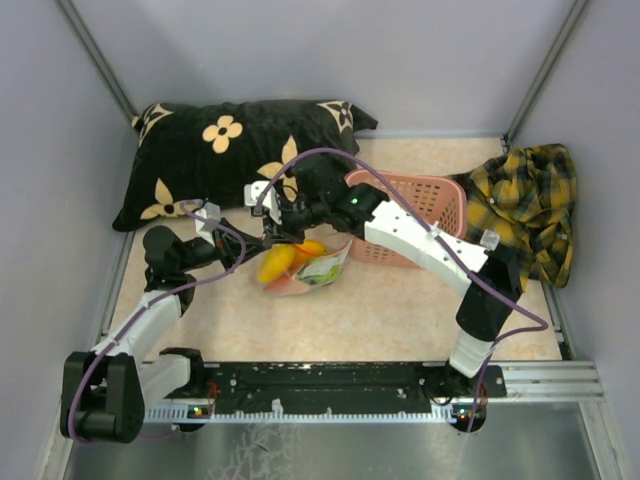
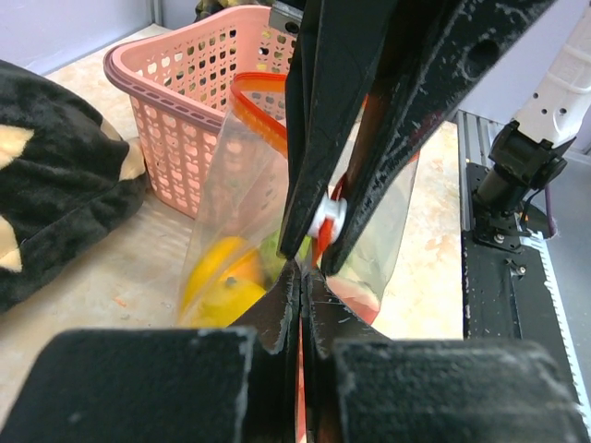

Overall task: Place the food in the zip-top bag and seal the zipper
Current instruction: Zip the zipper food storage bag at the center of the board.

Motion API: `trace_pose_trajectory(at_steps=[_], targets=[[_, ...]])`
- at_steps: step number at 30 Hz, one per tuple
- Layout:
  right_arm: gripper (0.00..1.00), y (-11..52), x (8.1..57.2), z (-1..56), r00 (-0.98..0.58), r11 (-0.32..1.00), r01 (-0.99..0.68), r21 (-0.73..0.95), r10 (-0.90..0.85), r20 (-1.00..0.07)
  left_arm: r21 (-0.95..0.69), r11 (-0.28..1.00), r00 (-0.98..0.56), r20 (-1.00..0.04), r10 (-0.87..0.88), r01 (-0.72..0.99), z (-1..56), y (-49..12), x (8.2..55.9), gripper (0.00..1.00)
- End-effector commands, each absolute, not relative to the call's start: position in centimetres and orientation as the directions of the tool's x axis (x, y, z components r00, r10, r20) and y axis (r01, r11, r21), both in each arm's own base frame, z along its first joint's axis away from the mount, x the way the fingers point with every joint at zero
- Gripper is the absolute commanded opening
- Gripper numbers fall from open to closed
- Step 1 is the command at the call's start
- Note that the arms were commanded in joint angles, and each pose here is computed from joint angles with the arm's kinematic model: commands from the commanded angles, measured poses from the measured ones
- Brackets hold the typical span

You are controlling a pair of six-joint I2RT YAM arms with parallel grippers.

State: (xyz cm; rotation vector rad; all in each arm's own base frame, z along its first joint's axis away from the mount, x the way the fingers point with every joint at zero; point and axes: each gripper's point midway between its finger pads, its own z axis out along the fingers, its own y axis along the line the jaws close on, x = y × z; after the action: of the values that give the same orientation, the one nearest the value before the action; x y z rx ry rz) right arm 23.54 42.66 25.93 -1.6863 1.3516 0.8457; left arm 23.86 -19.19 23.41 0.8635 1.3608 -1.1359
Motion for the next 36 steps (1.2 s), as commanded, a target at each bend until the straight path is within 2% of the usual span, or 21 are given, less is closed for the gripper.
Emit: trace_pose_trajectory(at_steps=[1, 9, 13, 18, 22, 32, 36], targets=[[0.00, 40.2, 24.7, 31.3, 0.253, -0.018, -0.964, -0.266, -0.381, -0.889, -0.090, 0.252, -0.065, -0.992, -0.105, 0.963, 24.7, -19.3, 23.6, 0.00], [0.00, 38.6, 24.6, 31.2, 0.251, -0.001, -0.962, -0.272, -0.389, -0.887, -0.095, 0.267, -0.066, -0.991, -0.115, 0.959, 25.0, -19.3, 23.8, 0.00], [0.00, 39.2, 24.2, 31.1, 0.236, -0.025, -0.969, -0.245, -0.372, -0.898, -0.075, 0.236, -0.047, -0.991, -0.122, 0.969, 25.4, -19.4, 23.0, 0.10], [0.00, 39.8, 24.0, 31.2, 0.221, -0.035, -0.974, -0.224, -0.362, -0.906, -0.070, 0.204, -0.044, -0.990, -0.132, 0.977, 25.7, -19.7, 22.3, 0.33], [0.00, 40.3, 23.6, 31.0, 0.228, -0.054, -0.973, -0.224, -0.371, -0.900, -0.062, 0.200, -0.035, -0.990, -0.136, 0.978, 26.1, -20.0, 22.3, 0.39], [0.00, 40.9, 22.7, 31.1, 0.244, -0.086, -0.970, -0.228, -0.366, -0.898, -0.075, 0.251, -0.047, -0.992, -0.116, 0.965, 26.1, -20.0, 24.0, 0.38], [0.00, 41.2, 22.5, 31.2, 0.247, -0.095, -0.969, -0.228, -0.364, -0.898, -0.075, 0.222, -0.053, -0.993, -0.104, 0.972, 25.9, -20.4, 23.8, 0.29]])
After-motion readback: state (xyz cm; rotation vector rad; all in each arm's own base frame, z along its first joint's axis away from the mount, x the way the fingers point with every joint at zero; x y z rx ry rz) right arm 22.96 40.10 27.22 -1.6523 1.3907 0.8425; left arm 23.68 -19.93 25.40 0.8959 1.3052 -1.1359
